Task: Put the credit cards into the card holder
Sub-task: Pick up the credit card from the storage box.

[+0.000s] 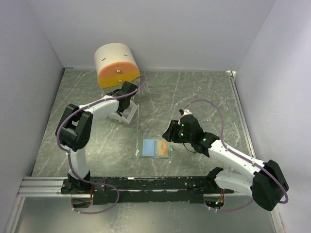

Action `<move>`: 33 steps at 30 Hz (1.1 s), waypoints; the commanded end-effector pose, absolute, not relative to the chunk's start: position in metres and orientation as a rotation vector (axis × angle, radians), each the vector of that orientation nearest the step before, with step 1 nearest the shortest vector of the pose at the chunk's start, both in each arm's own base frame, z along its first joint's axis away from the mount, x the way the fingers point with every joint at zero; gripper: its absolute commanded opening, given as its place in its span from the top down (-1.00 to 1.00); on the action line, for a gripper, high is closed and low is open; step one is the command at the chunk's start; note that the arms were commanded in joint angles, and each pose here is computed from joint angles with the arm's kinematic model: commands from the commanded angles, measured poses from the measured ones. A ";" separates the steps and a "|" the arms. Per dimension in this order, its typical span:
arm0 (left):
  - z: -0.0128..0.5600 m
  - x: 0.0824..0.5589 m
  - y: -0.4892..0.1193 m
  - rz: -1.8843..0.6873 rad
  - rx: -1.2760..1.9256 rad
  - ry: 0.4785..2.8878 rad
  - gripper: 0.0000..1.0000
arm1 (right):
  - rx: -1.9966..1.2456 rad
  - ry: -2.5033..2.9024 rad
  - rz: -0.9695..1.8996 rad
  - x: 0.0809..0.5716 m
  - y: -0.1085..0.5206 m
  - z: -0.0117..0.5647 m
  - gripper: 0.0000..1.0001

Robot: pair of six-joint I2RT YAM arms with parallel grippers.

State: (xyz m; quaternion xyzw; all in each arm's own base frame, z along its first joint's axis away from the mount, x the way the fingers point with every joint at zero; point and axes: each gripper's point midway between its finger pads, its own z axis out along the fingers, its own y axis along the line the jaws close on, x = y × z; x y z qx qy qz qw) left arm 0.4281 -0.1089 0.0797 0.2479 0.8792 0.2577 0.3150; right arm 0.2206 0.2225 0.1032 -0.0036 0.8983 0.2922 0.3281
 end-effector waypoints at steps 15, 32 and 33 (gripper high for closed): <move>0.143 0.403 -0.126 0.352 0.444 2.296 0.87 | -0.006 2.305 0.840 0.221 0.232 0.121 0.14; 0.212 0.336 -0.204 -0.476 0.346 2.160 0.86 | 0.031 2.105 1.256 0.217 0.274 0.175 0.15; 0.212 0.327 -0.211 -0.551 0.350 2.159 0.87 | 0.032 2.088 1.283 0.217 0.276 0.179 0.15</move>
